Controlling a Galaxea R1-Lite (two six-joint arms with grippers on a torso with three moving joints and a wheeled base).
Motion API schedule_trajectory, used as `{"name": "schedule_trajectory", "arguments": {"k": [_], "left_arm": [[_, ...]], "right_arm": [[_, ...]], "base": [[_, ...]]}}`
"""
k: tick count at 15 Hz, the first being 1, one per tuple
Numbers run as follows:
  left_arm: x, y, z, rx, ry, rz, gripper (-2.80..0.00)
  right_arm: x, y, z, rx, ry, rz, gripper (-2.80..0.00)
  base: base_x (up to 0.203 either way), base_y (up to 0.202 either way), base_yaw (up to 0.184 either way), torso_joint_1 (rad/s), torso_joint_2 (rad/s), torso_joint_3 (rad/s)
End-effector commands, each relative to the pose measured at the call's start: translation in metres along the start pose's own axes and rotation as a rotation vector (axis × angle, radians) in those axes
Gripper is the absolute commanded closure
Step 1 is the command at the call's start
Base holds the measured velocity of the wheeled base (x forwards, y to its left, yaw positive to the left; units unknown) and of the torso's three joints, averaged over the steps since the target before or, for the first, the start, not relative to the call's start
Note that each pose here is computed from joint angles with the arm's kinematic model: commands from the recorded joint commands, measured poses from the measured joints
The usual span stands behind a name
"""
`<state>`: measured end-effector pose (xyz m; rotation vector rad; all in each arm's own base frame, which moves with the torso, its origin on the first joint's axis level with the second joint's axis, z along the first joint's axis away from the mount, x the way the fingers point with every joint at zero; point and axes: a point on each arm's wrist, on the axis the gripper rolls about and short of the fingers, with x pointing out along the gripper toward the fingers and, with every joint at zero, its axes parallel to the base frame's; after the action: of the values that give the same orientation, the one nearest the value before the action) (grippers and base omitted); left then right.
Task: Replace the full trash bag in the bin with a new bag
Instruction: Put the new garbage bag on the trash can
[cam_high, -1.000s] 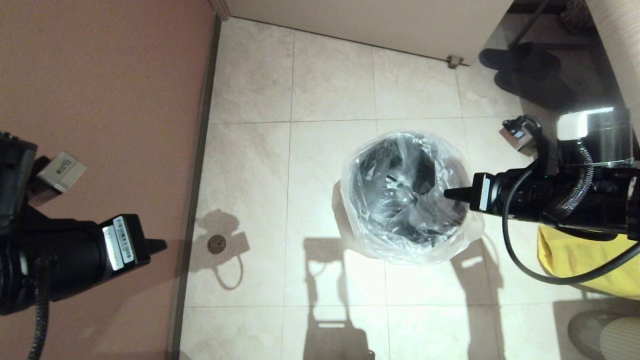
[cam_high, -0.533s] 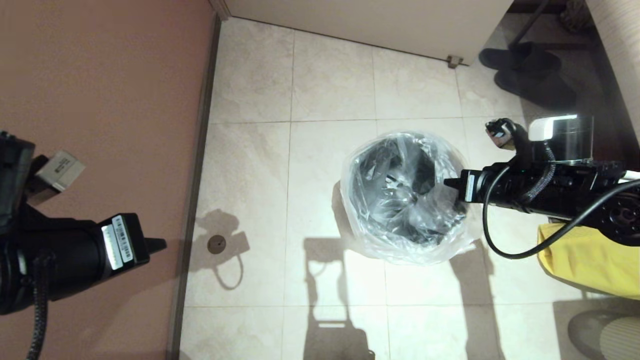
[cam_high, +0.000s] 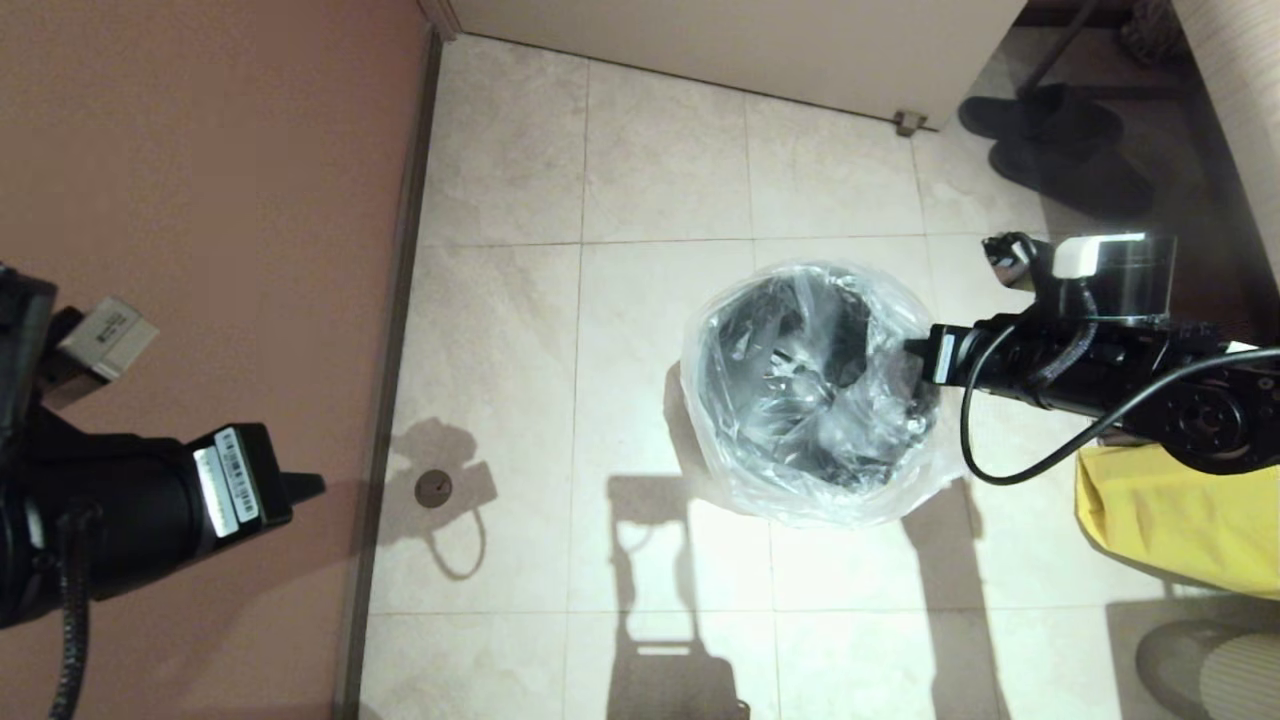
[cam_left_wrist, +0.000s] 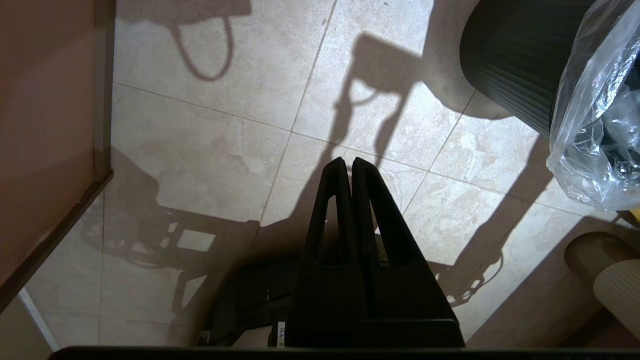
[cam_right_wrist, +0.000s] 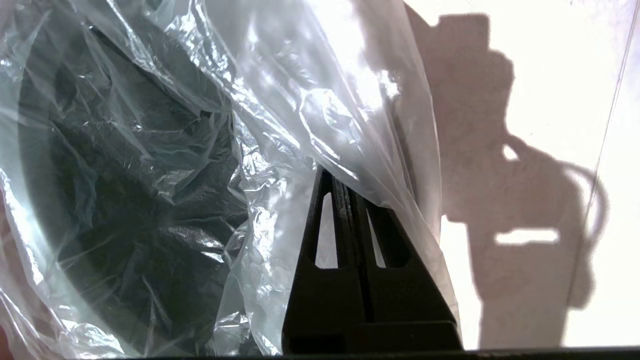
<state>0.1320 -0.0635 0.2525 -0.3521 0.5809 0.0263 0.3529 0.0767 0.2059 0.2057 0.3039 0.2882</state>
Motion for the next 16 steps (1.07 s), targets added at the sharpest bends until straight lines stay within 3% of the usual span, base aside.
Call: {"name": "schedule_trajectory", "arguments": {"k": [1, 7, 10, 16], "left_arm": [[0.001, 0.000, 0.000, -0.002, 0.003, 0.005, 0.00], [0.001, 0.000, 0.000, -0.003, 0.002, 0.002, 0.00], [0.001, 0.000, 0.000, -0.003, 0.002, 0.002, 0.00], [0.001, 0.000, 0.000, -0.002, 0.002, 0.001, 0.00]], "right_arm": [[0.002, -0.006, 0.000, 0.010, 0.000, -0.014, 0.00], [0.004, -0.026, 0.006, 0.023, -0.074, -0.052, 0.00], [-0.007, -0.023, 0.018, 0.094, -0.117, -0.019, 0.00], [-0.012, -0.022, 0.019, 0.095, -0.117, -0.013, 0.00]], "base": [[0.000, 0.000, 0.000, 0.000, 0.00, 0.000], [0.000, 0.000, 0.000, 0.000, 0.00, 0.000], [0.000, 0.000, 0.000, 0.000, 0.00, 0.000], [0.000, 0.000, 0.000, 0.000, 0.00, 0.000]]}}
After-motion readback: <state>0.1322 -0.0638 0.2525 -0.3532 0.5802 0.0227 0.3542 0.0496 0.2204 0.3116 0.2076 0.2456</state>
